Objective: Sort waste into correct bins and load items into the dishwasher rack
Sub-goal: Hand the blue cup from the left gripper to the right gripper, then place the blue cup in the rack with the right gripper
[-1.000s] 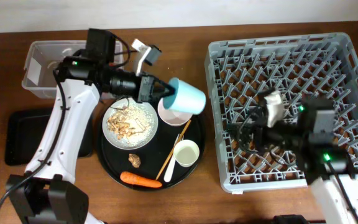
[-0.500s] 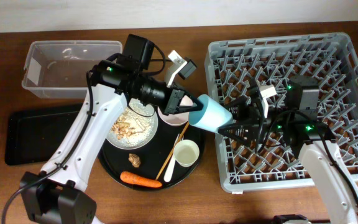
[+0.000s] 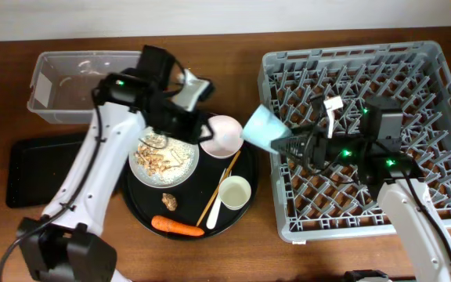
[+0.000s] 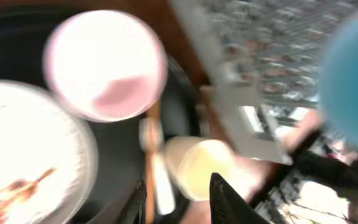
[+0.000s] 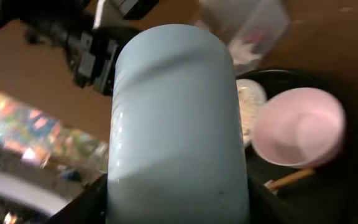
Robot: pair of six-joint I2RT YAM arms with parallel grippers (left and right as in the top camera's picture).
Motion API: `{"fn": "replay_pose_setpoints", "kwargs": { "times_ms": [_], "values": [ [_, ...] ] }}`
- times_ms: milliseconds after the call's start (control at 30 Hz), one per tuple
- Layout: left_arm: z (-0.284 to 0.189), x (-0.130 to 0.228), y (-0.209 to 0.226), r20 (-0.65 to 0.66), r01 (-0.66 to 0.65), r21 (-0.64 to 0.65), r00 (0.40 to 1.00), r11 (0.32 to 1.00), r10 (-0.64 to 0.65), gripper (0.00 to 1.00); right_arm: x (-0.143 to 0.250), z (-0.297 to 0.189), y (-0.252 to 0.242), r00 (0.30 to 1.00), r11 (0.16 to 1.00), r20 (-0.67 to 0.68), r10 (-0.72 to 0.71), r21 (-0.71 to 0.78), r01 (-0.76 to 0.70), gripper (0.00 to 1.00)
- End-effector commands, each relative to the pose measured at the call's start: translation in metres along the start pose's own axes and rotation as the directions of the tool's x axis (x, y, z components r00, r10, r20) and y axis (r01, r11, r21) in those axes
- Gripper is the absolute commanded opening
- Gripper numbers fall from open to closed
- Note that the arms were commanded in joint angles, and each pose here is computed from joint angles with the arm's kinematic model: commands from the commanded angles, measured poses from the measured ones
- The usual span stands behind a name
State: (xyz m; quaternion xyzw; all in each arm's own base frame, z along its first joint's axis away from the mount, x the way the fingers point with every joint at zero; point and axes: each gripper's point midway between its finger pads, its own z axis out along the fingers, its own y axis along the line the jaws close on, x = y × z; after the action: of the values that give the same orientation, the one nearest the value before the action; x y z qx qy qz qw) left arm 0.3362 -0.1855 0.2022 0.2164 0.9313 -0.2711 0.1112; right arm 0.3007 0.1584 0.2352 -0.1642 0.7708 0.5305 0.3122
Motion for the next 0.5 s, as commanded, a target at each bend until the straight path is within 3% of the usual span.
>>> {"fn": "replay_pose_setpoints", "kwargs": {
  "times_ms": [0,67,133,233,300,467],
  "values": [
    [-0.020,0.005,0.055,0.026,0.124,-0.167,0.992,0.978,-0.121,0.33,-0.006,-0.028,-0.033,0.994,0.915,0.085,0.068,0.393,-0.096,0.25],
    [-0.032,0.012,0.081,0.034,0.174,-0.239,0.985,0.955,-0.171,0.33,-0.005,-0.080,-0.046,0.992,0.718,0.075,0.106,0.684,-0.128,0.20],
    [-0.038,0.017,0.094,0.035,0.199,-0.281,0.980,0.939,-0.197,0.33,-0.013,-0.140,-0.046,0.986,0.505,0.105,0.130,0.849,-0.156,0.20],
    [-0.038,0.016,0.095,0.040,0.199,-0.281,0.980,0.939,-0.196,0.33,-0.021,-0.236,-0.067,0.971,0.216,0.194,0.141,0.951,-0.222,0.20],
    [-0.038,0.016,0.095,0.039,0.199,-0.281,0.980,0.939,-0.196,0.33,0.006,-0.286,-0.105,0.908,0.036,0.318,0.273,0.940,-0.340,0.17],
    [-0.038,0.016,0.095,0.038,0.199,-0.281,0.980,0.939,-0.196,0.33,0.062,-0.325,-0.159,0.731,-0.124,0.481,0.484,0.864,-0.487,0.16]
  ]
}}
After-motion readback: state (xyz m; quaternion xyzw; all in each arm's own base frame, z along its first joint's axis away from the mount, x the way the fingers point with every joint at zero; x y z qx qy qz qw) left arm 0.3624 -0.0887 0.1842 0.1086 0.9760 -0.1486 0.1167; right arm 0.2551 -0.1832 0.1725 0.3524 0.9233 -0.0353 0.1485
